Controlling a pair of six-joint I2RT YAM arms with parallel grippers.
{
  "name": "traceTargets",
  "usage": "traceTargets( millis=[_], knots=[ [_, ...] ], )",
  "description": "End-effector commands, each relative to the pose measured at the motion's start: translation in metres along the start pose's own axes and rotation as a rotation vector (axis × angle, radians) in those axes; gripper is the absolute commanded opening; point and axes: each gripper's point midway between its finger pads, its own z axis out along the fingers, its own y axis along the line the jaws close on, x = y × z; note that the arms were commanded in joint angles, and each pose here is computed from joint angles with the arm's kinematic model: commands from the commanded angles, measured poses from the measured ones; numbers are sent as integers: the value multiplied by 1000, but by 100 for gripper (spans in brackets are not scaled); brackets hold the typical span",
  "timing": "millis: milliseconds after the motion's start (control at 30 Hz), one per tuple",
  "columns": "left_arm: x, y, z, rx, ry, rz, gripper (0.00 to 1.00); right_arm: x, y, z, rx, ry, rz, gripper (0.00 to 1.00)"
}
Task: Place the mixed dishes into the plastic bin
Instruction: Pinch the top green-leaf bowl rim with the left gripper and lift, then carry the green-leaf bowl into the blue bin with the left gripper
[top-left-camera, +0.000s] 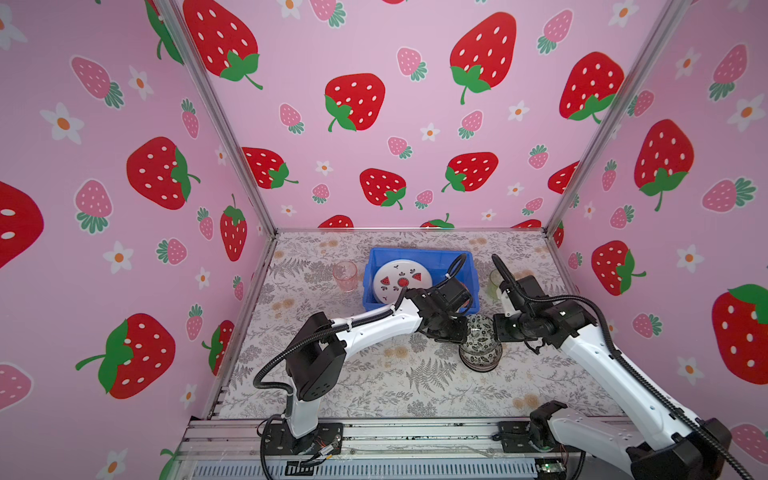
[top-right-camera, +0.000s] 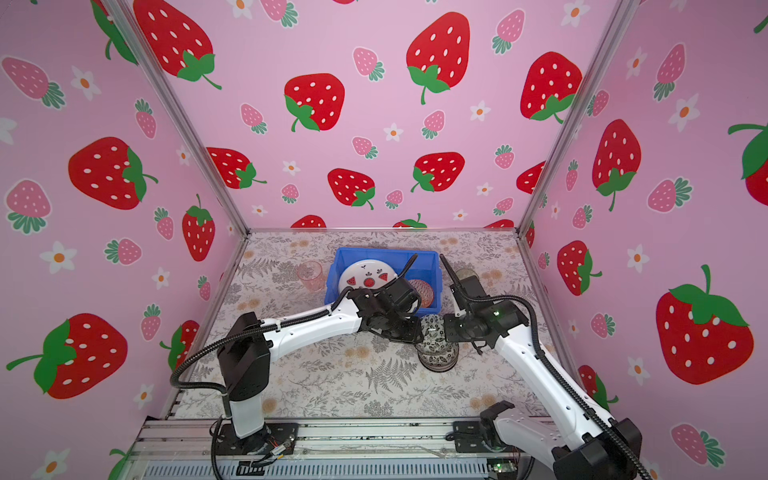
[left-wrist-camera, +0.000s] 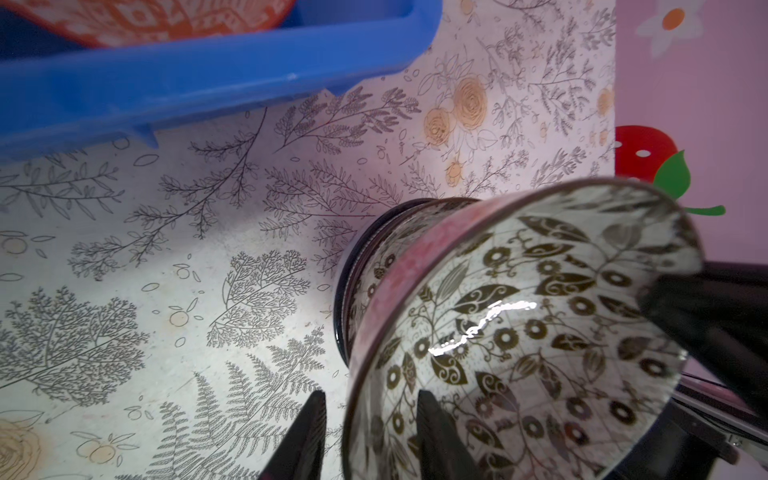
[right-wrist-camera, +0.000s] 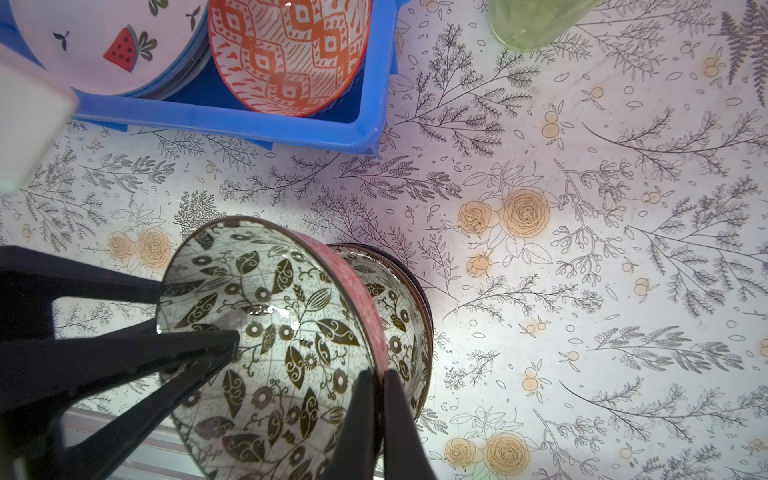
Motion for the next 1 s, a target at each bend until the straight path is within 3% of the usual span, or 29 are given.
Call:
traceTargets(
  millis=[0,200,433,800,967],
  knots=[
    [-7,-7,-9,-11,-26,22,32,-5,3,-7,-20,-16,-5,3],
    [-8,-8,-9,-12,-24,26,21,-6,4,-8,-27,-20,-2,3],
    [-8,-11,-14,-7,-40,31,0,-10,14,-9,-78,-23,-4,3],
    [-15,-15,-19,-13,-48,60,0,-13,20,-20,-124,-58,7,7],
    [-18,-18,-21,0,-45,74,0,-12,19,-23,-129,-75,22,14]
  ],
)
